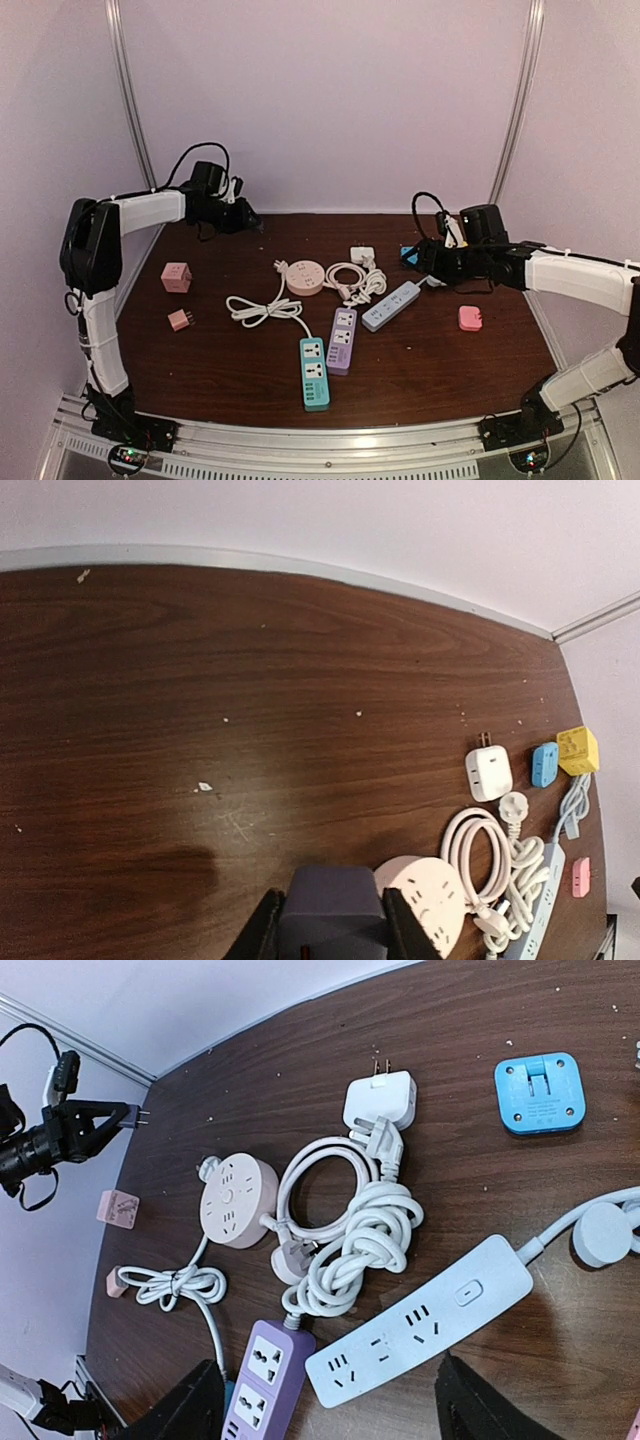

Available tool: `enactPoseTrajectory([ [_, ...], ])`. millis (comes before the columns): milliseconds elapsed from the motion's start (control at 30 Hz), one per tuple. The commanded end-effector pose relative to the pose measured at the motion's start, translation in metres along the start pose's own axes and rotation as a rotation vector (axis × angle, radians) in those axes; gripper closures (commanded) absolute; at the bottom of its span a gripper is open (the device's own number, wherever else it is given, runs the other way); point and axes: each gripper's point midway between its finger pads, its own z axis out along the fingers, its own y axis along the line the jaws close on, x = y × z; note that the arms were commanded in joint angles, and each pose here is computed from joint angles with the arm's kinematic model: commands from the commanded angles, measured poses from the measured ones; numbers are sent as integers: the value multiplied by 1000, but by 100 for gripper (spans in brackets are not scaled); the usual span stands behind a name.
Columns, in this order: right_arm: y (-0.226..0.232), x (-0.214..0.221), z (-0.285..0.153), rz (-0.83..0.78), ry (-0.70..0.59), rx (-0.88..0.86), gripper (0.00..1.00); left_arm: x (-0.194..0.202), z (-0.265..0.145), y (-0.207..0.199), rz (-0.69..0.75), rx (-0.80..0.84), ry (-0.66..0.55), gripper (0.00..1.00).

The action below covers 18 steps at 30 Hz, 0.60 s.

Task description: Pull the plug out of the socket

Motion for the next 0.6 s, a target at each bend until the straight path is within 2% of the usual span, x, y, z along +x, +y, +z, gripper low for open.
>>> enactPoseTrajectory([
  [0,0,-7,-19,-41,-37,44,23,-12,18,17,-33,94,-4,97],
  [200,3,-10,-29,-43,-67,38,16,-1,40,49,-68,84,44,93],
  [567,3,-10,-28,-53,-57,40,15,27,65,67,-99,96,117,86],
])
